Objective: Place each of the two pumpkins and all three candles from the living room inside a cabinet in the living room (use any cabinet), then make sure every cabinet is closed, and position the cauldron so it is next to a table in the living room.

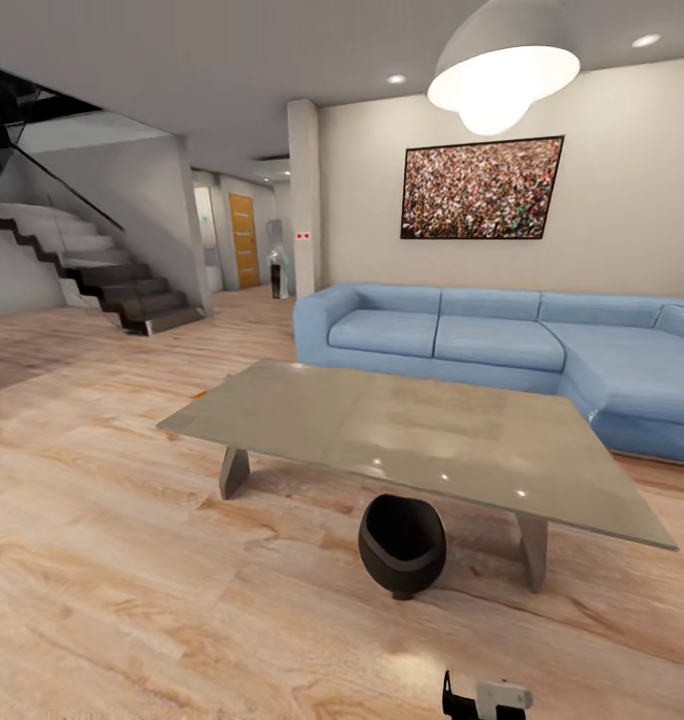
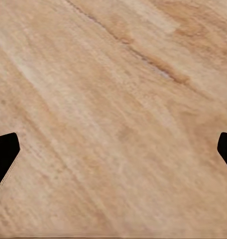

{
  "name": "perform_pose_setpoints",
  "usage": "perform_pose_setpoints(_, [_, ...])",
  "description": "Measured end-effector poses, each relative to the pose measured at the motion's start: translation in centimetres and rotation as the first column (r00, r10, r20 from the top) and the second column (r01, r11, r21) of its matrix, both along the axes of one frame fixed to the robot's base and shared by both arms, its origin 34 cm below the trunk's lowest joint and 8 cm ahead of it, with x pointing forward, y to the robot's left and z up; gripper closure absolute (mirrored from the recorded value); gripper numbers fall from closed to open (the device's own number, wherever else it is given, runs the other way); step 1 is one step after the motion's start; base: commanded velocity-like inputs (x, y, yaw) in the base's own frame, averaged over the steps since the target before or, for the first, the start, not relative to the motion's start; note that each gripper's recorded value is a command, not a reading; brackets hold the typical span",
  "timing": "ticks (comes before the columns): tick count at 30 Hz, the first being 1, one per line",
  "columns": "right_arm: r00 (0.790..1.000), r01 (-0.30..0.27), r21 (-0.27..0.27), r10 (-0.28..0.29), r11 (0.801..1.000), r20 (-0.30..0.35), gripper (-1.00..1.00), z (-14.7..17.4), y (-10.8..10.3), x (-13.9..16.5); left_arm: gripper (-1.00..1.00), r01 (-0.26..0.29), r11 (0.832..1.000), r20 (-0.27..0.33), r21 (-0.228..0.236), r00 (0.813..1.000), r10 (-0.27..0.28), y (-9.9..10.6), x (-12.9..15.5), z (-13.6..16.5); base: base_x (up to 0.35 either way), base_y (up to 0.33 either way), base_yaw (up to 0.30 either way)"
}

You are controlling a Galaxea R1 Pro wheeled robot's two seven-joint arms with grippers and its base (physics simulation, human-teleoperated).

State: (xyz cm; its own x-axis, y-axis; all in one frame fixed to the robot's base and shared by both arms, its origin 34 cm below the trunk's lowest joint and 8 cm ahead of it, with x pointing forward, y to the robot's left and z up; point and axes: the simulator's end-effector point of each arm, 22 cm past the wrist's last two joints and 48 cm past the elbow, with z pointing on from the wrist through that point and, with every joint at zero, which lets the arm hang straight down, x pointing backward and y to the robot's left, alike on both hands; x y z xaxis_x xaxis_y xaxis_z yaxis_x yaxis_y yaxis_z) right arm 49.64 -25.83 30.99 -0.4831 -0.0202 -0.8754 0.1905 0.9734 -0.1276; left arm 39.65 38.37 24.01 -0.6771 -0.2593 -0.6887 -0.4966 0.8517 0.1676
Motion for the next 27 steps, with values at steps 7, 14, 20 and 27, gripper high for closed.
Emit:
perform_pose_setpoints(7, [0.999,-0.018,-0.004,0.018,1.0,-0.028,-1.0,0.4,0.6,-0.4,-1.0,-0.001,1.0,-0.009,-0.001,1.0,0.001,0.0,0.1,1.1,-0.002,0.0,0.153])
perform_pose_setpoints(14, [0.999,-0.031,0.009,0.031,0.999,-0.041,-1.0,-0.1,2.0,-0.8,-1.0,0.002,1.0,-0.023,-0.007,1.0,-0.002,-0.5,-0.2,0.6,0.0,0.0,0.11])
perform_pose_setpoints(20, [0.985,-0.169,-0.029,0.168,0.985,-0.043,-1.0,-0.2,5.6,-1.1,-1.0,0.001,1.0,-0.03,-0.01,1.0,-0.001,-0.6,-0.5,0.4,-0.059,0.04,0.163])
perform_pose_setpoints(27, [0.985,-0.173,-0.026,0.172,0.985,-0.028,-1.0,-0.1,5.9,-1.2,-1.0,0.0,1.0,-0.031,-0.011,1.0,0.0,-0.6,-0.5,0.3,-0.172,0.147,0.071])
